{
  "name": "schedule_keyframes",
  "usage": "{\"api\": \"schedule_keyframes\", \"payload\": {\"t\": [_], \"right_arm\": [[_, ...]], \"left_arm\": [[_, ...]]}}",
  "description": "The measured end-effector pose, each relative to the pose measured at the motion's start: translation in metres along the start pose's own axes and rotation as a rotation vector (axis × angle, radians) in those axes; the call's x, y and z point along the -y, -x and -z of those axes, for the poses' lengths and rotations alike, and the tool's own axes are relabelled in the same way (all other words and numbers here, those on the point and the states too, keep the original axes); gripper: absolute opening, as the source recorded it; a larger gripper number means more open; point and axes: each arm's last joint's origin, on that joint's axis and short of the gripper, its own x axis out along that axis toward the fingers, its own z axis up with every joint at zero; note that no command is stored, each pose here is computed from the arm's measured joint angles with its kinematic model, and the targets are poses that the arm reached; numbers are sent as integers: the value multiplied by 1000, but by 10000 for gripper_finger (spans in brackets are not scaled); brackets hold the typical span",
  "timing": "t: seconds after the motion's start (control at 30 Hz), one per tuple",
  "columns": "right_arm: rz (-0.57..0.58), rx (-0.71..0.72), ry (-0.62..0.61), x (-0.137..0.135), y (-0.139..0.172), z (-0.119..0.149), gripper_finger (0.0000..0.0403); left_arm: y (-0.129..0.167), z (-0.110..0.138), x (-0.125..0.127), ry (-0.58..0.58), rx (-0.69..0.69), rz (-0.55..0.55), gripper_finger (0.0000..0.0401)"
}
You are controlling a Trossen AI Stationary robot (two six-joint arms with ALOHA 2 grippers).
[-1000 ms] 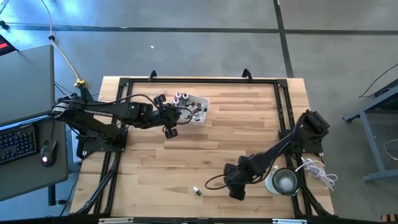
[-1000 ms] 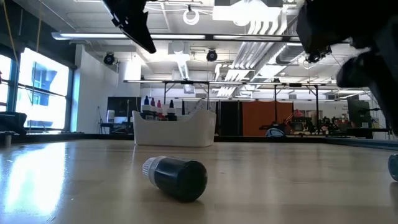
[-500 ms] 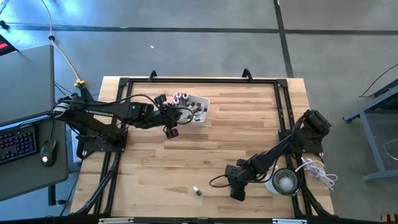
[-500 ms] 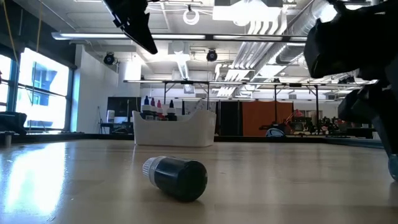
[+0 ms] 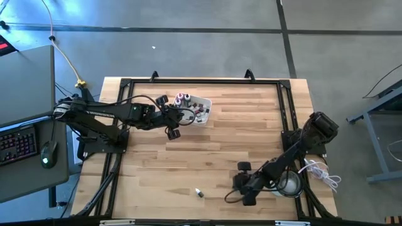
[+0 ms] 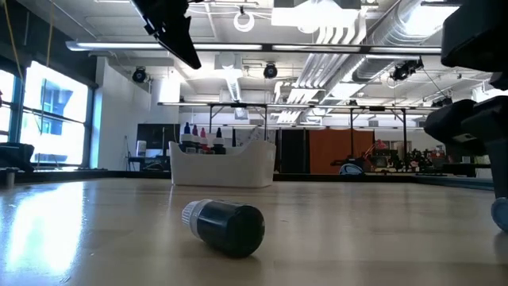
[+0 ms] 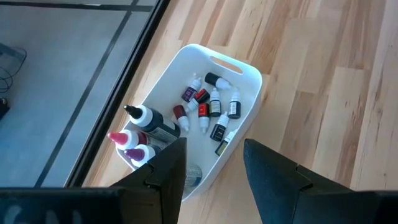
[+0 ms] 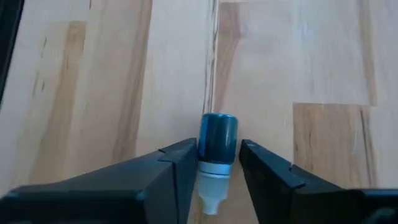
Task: Pick & Place food coloring
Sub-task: Put the small blue food coloring bottle into the white bin, then put the small green food coloring bottle into the white bin
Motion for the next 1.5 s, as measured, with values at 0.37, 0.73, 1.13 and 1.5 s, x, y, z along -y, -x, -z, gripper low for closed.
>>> {"api": "schedule_keyframes", "payload": {"t": [0.37,0.73,1.13,1.5], "right_arm": [[43,177,66,14,4,-34,70],[782,502,160,151,29,-127,83],[532,548,35,297,31,-137,96],[602,532,60,299,33,-138,158]], "left_arm": [[0,-1,0,-67,8,0,156],[0,-3,-1,-63,32,-31,156],[0,-3,-1,-63,32,-30,156],[0,-3,1,-70,23,18,156]]}}
